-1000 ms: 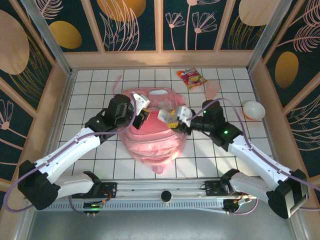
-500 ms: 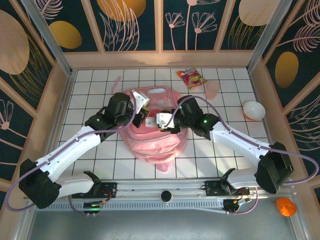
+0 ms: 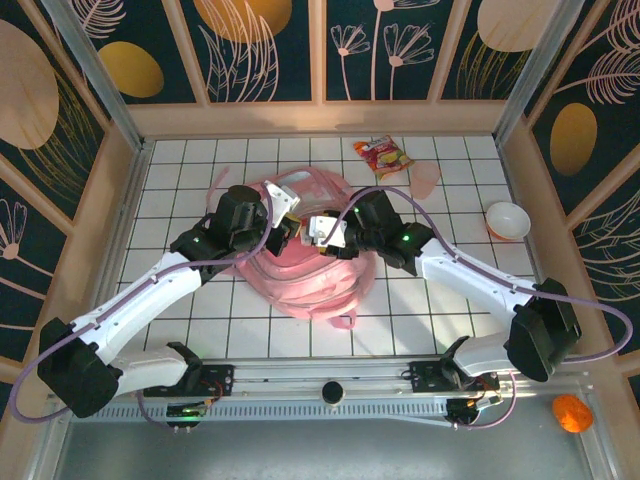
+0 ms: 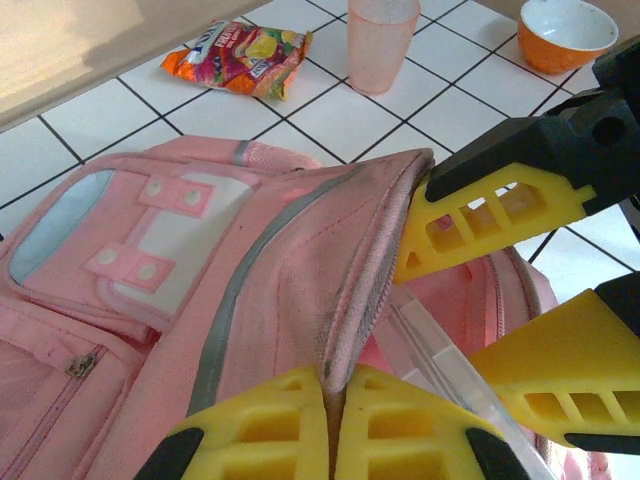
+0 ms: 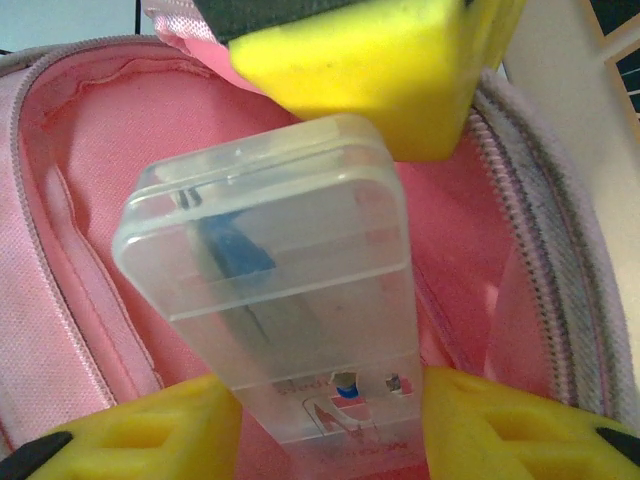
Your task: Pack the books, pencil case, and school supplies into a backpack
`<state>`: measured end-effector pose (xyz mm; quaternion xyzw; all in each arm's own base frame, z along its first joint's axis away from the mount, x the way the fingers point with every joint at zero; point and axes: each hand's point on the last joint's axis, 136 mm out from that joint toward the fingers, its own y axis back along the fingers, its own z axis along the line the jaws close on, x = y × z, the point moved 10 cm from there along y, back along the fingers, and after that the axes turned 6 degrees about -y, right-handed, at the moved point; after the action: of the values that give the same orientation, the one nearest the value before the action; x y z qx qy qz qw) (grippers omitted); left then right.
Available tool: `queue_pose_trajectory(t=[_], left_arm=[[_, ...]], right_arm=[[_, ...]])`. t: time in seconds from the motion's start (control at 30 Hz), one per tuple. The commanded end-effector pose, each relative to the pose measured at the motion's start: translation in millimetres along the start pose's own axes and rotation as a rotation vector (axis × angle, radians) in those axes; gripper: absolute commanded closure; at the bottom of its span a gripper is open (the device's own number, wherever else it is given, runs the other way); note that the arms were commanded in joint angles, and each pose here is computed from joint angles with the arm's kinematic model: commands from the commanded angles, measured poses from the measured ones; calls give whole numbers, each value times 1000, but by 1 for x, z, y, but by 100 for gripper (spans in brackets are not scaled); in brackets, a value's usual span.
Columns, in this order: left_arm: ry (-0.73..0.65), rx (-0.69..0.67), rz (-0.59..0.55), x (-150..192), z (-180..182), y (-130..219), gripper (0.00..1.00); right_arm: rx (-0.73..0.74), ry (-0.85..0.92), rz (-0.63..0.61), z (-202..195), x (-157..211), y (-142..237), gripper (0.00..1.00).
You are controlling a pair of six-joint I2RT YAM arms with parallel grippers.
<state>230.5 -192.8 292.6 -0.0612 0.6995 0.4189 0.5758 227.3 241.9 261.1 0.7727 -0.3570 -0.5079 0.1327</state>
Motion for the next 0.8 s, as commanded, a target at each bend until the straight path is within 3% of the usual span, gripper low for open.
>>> queue_pose_trajectory(t=[0.0, 0.37, 0.57, 0.77], left_arm=[[-35, 27, -236, -47, -5, 26, 100], [-46, -142, -218, -47, 6, 38, 100], [-45, -76, -235, -47, 2, 35, 100], [-32, -9, -264, -48, -3, 31, 100]], right_arm=[[48, -40, 59, -4, 9, 1, 53], [42, -22, 111, 9, 20, 0, 54], [80, -83, 35, 6, 12, 9, 46], [74, -151, 15, 13, 14, 7, 47]])
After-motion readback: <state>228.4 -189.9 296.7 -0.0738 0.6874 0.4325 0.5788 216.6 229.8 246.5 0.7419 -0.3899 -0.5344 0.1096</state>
